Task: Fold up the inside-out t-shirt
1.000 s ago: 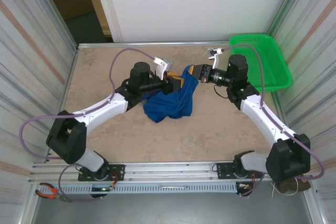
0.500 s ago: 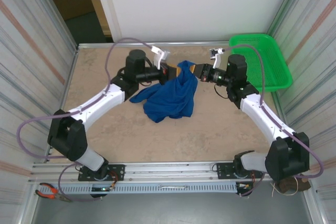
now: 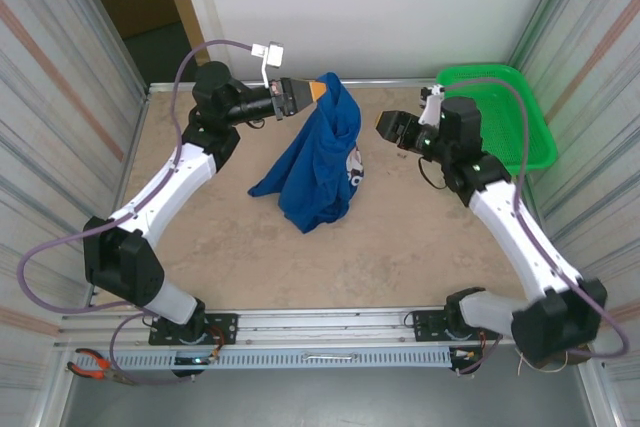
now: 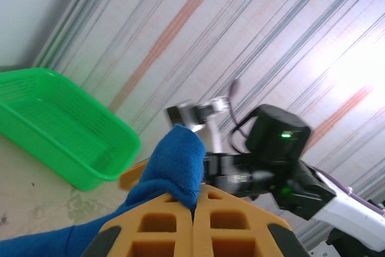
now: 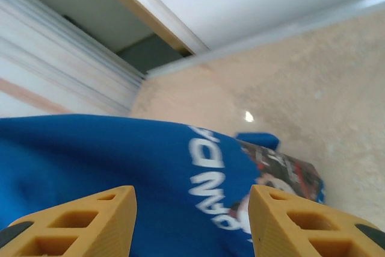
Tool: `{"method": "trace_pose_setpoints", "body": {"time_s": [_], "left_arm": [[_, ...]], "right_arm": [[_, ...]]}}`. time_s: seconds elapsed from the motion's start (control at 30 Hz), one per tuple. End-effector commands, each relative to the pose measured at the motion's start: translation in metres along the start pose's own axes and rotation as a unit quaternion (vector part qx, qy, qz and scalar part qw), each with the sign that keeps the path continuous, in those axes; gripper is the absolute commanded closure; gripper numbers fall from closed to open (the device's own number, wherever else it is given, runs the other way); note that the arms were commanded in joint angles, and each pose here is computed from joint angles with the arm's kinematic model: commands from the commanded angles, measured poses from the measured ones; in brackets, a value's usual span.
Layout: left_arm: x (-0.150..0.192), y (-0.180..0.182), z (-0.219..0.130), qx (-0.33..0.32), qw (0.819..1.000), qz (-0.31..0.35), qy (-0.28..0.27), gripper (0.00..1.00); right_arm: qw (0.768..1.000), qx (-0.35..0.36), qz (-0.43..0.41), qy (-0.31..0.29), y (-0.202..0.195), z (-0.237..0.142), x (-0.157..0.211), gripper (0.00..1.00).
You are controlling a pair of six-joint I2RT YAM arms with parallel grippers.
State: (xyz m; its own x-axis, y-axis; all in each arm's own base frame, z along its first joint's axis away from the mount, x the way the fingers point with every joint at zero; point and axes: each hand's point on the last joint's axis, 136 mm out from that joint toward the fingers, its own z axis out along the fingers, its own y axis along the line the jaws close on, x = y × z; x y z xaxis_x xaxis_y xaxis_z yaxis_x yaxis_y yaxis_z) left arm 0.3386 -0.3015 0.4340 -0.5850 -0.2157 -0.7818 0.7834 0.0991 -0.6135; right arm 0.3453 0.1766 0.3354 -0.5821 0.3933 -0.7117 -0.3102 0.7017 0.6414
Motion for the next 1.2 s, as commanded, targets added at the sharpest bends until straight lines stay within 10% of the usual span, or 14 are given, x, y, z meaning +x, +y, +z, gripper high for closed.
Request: {"method": "trace_pose_setpoints", "body": {"time_s": [0.0,0.23,0.53,0.73,1.17], "left_arm": [[-0.001,-0.011,0.000,0.028,1.000,0.004,0.002,1.00],[0.006,-0.002,-0.001,0.020,1.000,-0.010,-0.001,1.00],[0.005,-0.013,-0.006,0.027,1.000,-0.008,-0.005,1.00],[0.010,-0.007,-0.008,0.019,1.000,-0.013,-0.006,1.00],[0.023,0.089,-0.040,-0.133,0.989,-0.055,-0.043,1.00]], "right_arm": [[0.999,-0.014,-0.030,-0.029,0.035,-0.020,-0.011,0.41],[0.996,-0.077,-0.053,-0.007,0.093,0.008,0.009,0.38],[0.998,-0.031,-0.049,0.018,0.067,0.058,0.025,0.42],[0.998,-0.046,-0.043,0.027,0.066,0.058,0.018,1.00],[0.970,-0.238,-0.051,-0.007,0.141,-0.042,-0.033,1.00]]}}
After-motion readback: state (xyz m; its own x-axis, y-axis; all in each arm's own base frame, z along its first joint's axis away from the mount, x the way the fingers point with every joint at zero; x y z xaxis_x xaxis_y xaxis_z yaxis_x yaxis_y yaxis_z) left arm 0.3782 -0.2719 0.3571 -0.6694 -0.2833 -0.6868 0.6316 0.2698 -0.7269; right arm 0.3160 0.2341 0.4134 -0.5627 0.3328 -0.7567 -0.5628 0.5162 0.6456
